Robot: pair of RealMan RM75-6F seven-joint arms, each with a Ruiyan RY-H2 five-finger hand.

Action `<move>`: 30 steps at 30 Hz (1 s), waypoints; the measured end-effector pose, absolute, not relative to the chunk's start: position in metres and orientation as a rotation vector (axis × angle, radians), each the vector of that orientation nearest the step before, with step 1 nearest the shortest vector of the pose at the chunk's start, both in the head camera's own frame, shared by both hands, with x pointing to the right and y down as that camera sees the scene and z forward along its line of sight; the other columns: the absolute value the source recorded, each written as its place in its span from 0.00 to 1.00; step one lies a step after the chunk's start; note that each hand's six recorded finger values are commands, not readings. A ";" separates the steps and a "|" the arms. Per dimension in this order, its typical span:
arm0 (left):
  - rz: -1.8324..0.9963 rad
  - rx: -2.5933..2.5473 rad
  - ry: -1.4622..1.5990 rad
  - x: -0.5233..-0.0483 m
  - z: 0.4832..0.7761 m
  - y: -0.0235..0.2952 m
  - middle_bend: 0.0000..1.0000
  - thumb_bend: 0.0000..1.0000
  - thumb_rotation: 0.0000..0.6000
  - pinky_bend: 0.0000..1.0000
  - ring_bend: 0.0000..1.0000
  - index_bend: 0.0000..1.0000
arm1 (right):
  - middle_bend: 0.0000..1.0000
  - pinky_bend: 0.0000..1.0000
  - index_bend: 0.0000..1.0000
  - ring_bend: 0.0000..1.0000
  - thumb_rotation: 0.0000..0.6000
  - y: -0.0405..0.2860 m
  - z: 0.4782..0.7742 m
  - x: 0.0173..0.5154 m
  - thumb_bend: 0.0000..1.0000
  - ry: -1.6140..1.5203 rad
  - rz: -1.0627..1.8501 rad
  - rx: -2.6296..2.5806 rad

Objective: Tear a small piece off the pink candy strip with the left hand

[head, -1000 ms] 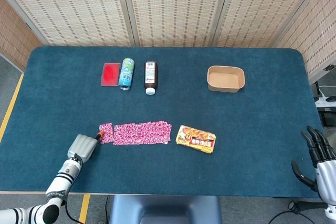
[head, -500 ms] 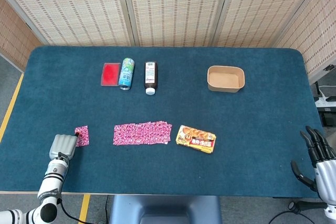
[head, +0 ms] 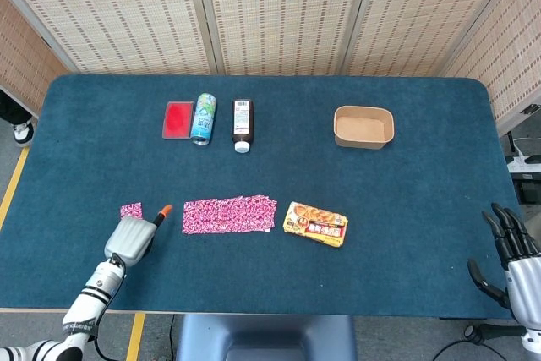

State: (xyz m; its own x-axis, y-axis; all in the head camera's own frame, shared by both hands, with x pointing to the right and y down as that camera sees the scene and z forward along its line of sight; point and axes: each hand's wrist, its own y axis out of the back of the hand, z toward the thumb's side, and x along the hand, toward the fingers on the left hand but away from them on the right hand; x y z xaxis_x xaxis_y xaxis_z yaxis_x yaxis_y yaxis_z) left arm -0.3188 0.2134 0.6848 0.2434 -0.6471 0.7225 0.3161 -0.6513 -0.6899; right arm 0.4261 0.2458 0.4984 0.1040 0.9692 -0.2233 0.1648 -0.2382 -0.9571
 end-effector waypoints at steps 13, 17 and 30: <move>-1.472 -1.802 0.162 -0.278 0.715 0.227 0.73 0.82 1.00 0.65 0.70 0.00 | 0.00 0.27 0.00 0.00 1.00 0.245 0.500 0.426 0.33 -1.144 1.235 -1.558; -1.486 -1.793 0.154 -0.276 0.719 0.224 0.73 0.82 1.00 0.65 0.70 0.00 | 0.00 0.27 0.00 0.00 1.00 0.245 0.500 0.427 0.33 -1.148 1.232 -1.560; -1.600 -1.744 0.137 -0.295 0.730 0.218 0.73 0.82 1.00 0.65 0.70 0.00 | 0.00 0.27 0.00 0.00 1.00 0.245 0.500 0.427 0.33 -1.148 1.237 -1.562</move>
State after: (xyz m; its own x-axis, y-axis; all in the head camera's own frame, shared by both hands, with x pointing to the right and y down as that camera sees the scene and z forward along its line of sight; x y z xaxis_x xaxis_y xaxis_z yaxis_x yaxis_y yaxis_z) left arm -0.2950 0.2176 0.7297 0.2117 -0.5433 0.8124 0.3970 -0.7118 -0.5795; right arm 0.4267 0.2446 0.5000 0.1029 0.9663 -0.2361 0.1637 -0.2505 -0.9542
